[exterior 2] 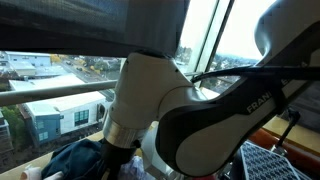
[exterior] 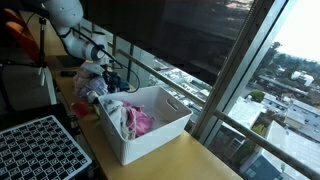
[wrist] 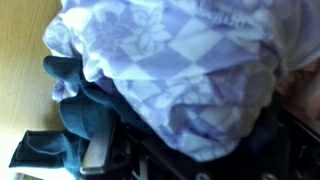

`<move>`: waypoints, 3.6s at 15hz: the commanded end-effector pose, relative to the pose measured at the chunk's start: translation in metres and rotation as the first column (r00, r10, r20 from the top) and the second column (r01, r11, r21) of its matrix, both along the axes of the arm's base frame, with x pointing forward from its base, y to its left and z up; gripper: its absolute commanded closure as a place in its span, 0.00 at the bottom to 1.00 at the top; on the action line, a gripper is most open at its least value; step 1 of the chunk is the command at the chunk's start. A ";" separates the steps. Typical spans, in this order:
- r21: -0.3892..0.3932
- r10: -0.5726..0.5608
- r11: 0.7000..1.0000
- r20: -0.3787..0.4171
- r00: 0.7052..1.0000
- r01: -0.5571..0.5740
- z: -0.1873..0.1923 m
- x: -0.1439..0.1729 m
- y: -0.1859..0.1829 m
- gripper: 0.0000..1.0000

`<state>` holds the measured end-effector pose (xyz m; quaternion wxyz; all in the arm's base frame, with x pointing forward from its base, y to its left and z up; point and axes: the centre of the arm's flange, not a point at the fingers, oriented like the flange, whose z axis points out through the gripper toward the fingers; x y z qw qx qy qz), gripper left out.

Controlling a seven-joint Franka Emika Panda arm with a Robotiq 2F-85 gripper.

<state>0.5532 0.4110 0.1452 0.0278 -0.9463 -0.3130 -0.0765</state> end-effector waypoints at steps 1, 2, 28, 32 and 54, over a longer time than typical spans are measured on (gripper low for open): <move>-0.036 -0.006 0.999 0.046 0.999 0.007 0.053 -0.003 -0.006 0.96; -0.038 -0.011 0.999 0.064 0.998 0.013 0.069 -0.001 -0.013 0.96; 0.046 -0.385 0.915 0.396 0.834 0.400 0.372 -0.020 -0.308 0.96; 0.042 -0.446 0.884 0.374 0.813 0.466 0.350 -0.029 -0.349 0.96; 0.048 -0.480 0.858 0.434 0.763 0.512 0.401 -0.050 -0.452 0.96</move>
